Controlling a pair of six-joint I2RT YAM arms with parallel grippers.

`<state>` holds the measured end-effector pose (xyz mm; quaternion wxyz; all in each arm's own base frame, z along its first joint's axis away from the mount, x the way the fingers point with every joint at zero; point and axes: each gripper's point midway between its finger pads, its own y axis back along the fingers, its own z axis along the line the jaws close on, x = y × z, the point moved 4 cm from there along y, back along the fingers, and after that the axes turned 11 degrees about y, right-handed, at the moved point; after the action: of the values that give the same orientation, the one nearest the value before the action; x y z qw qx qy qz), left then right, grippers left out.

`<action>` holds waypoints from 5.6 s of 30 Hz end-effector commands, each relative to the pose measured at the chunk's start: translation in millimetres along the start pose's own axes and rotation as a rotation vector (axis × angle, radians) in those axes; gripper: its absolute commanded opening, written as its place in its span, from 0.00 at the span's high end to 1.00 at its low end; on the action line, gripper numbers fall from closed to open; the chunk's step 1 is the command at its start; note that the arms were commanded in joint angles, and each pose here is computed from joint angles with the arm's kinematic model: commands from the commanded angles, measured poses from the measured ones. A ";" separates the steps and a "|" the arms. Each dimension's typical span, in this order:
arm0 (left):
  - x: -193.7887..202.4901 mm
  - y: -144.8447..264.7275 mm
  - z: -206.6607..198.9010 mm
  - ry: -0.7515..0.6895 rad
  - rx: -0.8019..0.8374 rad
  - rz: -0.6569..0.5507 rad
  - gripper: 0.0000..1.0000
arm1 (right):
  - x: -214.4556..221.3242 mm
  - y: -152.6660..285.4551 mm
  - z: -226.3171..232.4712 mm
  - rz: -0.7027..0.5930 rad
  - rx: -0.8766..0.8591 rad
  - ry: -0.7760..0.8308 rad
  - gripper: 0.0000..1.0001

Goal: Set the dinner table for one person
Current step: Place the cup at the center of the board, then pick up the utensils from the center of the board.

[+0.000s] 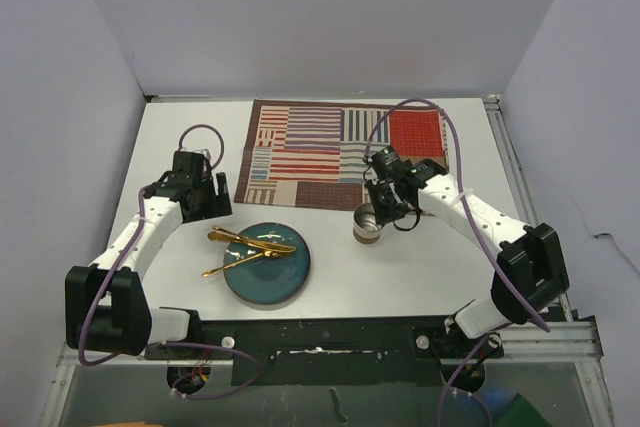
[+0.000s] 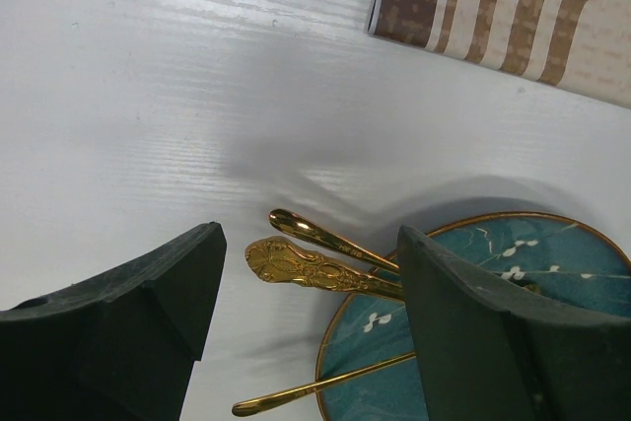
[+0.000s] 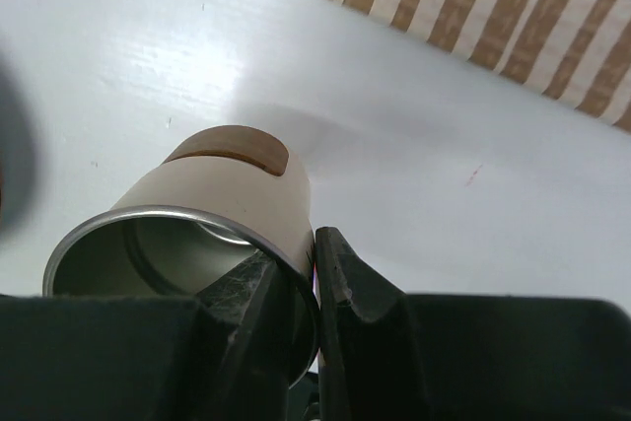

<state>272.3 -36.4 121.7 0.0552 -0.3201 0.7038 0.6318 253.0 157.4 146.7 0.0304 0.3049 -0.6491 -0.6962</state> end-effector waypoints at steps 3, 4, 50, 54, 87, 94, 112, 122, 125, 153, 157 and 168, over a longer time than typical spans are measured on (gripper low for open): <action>-11.3 1.9 -4.4 -0.006 0.035 -0.046 0.29 | 24.7 1.2 23.9 0.006 -0.081 -0.007 1.00; -11.1 1.5 -4.4 -0.007 0.034 -0.045 0.29 | 29.1 -2.2 25.1 0.013 -0.081 -0.011 1.00; 2.5 1.8 -33.8 -0.032 0.183 0.053 0.29 | -37.1 69.0 66.9 -0.262 -0.065 0.147 0.46; 17.8 15.4 -66.3 -0.083 0.259 0.121 0.29 | -49.3 55.2 71.7 -0.241 -0.061 0.179 0.45; -21.9 97.8 -59.1 -0.142 0.075 0.023 0.29 | -49.1 -5.8 171.1 -0.227 -0.391 0.767 0.46; -79.6 98.5 -37.5 -0.022 0.027 -0.144 0.29 | -56.1 -18.5 199.0 -0.237 -0.496 0.891 0.41; -105.7 16.7 45.5 0.254 -0.053 -0.123 0.29 | -88.7 -49.8 255.1 -0.205 -0.764 0.999 0.34; -100.8 15.3 44.2 0.257 -0.030 -0.123 0.29 | -92.9 -71.5 262.4 -0.185 -0.822 0.985 0.33; -101.1 15.2 43.3 0.255 -0.025 -0.120 0.29 | -88.0 -80.4 268.3 -0.152 -0.847 0.983 0.33; -106.3 38.8 34.2 0.251 0.037 -0.166 0.29 | 0.4 -107.2 269.9 0.068 -0.830 0.949 0.48; -105.4 40.3 34.2 0.248 0.039 -0.169 0.29 | 5.1 -117.8 271.0 0.109 -0.806 0.937 0.73; -102.9 41.7 33.5 0.243 0.050 -0.171 0.29 | 6.7 -113.6 263.6 0.113 -0.734 0.920 1.00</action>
<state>315.9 34.3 183.8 0.0000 -0.4323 0.6890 0.5817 163.0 434.1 69.6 0.4240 0.5283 -0.2155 -0.7034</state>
